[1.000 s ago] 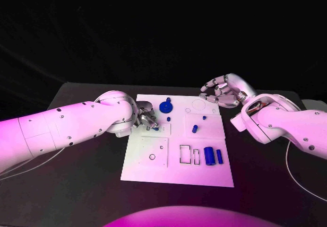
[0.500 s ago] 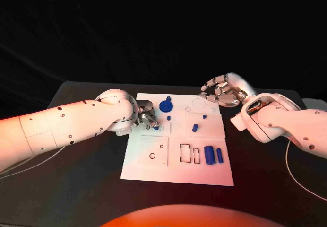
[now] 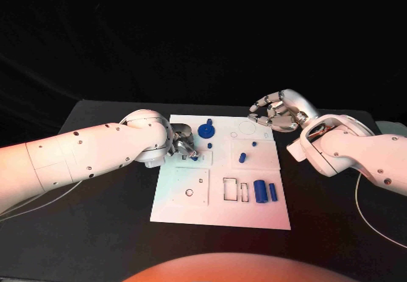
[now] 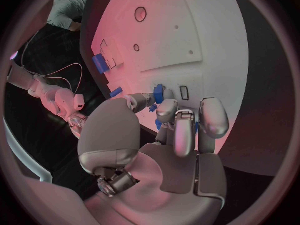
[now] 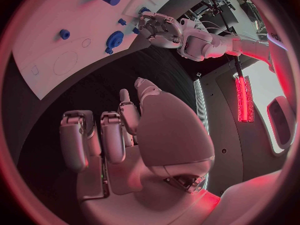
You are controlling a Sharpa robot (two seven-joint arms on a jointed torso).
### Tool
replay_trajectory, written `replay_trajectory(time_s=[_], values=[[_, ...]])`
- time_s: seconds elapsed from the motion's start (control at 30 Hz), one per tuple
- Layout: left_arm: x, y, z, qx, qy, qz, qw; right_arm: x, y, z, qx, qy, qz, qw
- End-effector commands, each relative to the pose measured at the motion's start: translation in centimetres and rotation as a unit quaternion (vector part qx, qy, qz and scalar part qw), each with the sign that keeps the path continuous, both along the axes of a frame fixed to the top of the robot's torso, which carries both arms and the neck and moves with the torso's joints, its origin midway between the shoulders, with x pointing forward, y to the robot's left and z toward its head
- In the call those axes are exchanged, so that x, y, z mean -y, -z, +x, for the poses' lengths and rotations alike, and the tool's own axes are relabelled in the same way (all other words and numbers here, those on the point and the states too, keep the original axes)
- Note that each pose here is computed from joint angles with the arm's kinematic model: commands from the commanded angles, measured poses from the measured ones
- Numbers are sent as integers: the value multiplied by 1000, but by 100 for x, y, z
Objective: Assemble the parts on the task board
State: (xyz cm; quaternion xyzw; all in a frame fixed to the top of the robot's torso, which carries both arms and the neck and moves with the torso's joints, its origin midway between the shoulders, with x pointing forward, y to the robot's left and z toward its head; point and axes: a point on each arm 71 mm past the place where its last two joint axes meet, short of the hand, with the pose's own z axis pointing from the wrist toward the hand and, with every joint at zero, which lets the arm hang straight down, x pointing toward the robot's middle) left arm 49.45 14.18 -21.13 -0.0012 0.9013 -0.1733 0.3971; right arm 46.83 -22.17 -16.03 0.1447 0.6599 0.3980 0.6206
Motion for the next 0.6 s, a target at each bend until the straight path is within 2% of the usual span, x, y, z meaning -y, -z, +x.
replay_trajectory(time_s=[0.03,0.37,0.6], values=[[12,33,-10,-9,8,11,1000,-15,5,-6,0,-7,-4,1000],[20,37,10,-7,5,11,1000,-20,4,-8,0,-8,-4,1000],[-15,10,-15,-1,0,3,1000,-14,3,-11,1,-7,-4,1000]])
